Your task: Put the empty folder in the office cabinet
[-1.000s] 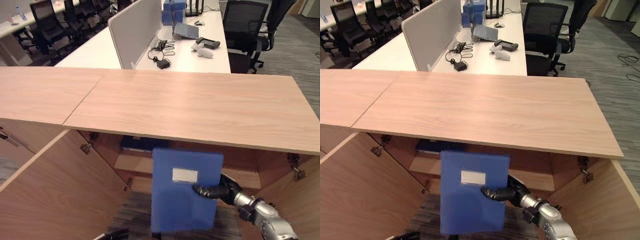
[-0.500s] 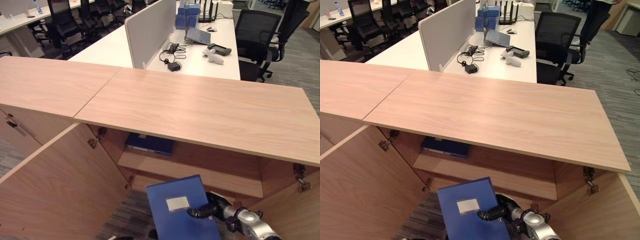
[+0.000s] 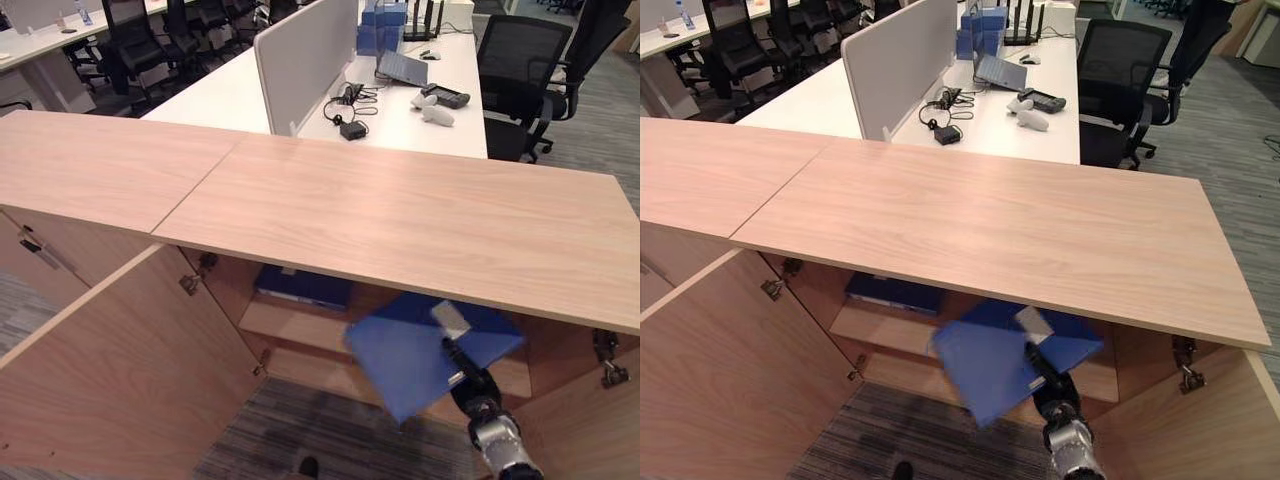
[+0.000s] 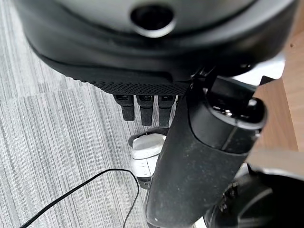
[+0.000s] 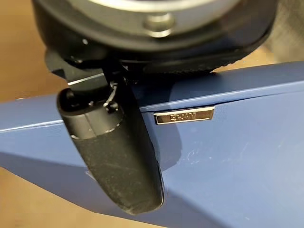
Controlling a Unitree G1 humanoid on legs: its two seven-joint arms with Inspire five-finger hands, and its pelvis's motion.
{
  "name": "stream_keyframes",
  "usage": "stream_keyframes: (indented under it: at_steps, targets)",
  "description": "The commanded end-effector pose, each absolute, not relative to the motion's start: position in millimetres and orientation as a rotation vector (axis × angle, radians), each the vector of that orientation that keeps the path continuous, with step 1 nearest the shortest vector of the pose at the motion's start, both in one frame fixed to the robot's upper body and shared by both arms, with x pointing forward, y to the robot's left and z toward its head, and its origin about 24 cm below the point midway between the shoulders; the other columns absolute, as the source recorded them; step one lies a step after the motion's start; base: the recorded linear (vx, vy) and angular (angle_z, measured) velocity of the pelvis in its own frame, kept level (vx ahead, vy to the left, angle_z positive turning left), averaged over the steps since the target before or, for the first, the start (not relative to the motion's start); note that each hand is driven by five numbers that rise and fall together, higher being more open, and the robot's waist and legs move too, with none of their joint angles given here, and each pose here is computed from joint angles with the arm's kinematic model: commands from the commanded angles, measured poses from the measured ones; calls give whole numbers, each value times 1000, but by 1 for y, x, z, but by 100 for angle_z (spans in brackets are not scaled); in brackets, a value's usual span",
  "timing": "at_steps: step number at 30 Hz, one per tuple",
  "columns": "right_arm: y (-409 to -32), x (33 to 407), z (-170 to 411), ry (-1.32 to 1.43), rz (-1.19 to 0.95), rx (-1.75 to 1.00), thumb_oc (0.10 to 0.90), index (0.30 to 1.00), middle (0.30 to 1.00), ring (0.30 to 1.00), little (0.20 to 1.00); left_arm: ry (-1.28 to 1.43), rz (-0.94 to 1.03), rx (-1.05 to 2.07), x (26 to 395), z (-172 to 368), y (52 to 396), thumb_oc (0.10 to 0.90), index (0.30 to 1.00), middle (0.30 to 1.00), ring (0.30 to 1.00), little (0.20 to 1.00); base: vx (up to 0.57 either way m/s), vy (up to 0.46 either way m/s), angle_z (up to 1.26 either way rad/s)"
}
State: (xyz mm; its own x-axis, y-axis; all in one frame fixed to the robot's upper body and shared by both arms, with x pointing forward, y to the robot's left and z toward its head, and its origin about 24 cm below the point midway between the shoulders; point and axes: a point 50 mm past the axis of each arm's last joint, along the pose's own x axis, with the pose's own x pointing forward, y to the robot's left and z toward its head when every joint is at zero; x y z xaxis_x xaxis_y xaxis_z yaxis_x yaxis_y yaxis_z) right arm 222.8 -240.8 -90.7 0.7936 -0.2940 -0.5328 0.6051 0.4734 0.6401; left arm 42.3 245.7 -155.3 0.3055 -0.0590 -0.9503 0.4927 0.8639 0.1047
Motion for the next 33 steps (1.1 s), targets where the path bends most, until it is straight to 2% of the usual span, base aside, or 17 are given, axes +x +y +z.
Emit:
stream_keyframes:
  at_steps: [1,4,7,10,17,26,33]
  targets:
    - [-261,269,-46,119,-611,1002,400,300,300,300,300,1129,-461,520,65,-151,243,800,900,900,900,900,2,-21,-6]
    - [-277,285,-31,69,-701,1042,400,300,300,300,300,1071,-542,577,77,-148,236,800,900,900,900,900,-14,-28,-7]
    - [-284,308,-5,3,-705,1084,400,300,300,300,300,980,-638,613,99,-141,224,800,900,900,900,900,-77,-23,4]
    - [-320,333,53,-145,-716,1078,400,300,300,300,300,928,-734,688,99,-136,223,800,900,900,900,900,-181,-3,12]
    - [-359,342,118,-330,-731,1070,400,300,300,300,300,805,-914,771,109,-123,211,800,900,900,900,900,-65,-3,26]
    - [-392,341,226,-626,-695,1070,400,300,300,300,300,797,-904,835,111,-116,228,800,900,900,900,900,-41,-30,11]
    - [-412,324,263,-771,-732,1106,400,300,300,300,300,779,-895,875,114,-113,233,800,900,900,900,900,38,-37,19]
